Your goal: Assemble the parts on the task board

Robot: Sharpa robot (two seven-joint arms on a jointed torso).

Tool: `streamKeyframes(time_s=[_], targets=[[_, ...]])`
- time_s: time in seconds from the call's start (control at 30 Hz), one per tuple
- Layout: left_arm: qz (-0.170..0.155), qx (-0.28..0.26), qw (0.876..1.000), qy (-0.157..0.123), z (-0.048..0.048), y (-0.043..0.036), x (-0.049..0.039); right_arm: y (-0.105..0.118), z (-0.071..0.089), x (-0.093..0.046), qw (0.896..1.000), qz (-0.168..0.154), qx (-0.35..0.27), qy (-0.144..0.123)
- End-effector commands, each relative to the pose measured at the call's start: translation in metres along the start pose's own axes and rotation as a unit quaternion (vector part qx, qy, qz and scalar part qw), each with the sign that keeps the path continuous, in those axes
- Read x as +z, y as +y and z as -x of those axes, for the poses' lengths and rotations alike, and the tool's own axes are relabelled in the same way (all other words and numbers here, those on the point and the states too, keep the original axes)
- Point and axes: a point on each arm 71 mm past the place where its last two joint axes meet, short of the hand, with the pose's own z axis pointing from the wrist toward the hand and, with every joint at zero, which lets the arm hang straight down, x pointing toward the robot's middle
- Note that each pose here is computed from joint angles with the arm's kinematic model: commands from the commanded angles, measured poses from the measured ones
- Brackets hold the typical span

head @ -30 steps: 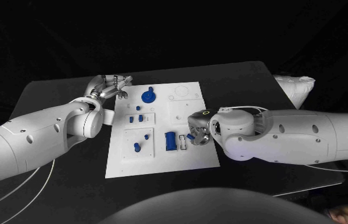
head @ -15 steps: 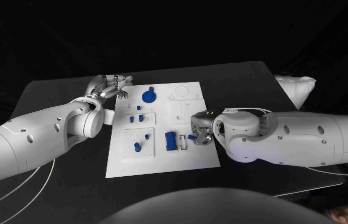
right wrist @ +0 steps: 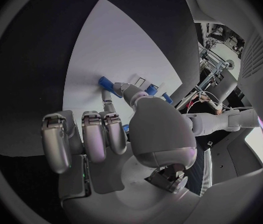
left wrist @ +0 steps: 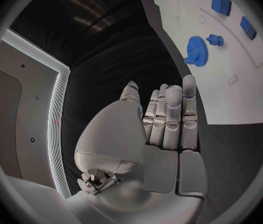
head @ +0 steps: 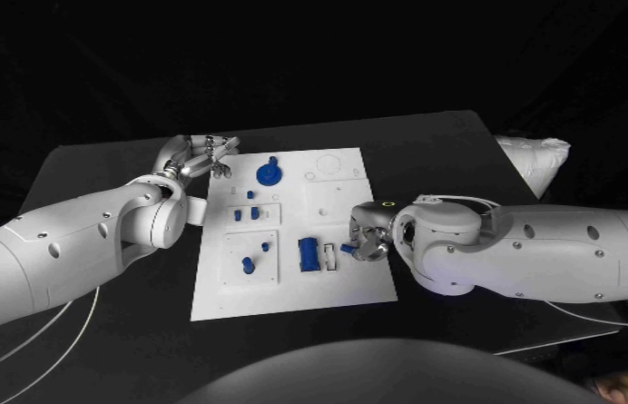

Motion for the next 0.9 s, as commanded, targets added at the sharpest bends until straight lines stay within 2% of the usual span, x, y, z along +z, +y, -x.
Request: streamKeyframes(time_s=[0.03,0.53,0.9], targets=[[-0.004,-0.002,1.000,0.008,-0.0019,-0.0011,0.0001,-0.0034,-0.0013,-0.0008,0.999,-0.010,0.031,0.005],[-0.004,-0.002,1.000,0.008,-0.0026,-0.0013,0.0002,-0.0063,0.0046,0.0007,0.999,-0.008,0.044,-0.008],[-0.005,-0.001,1.000,0.009,-0.0035,-0.0015,0.0007,-0.0047,0.0029,0.0076,1.000,-0.015,0.022,0.006]])
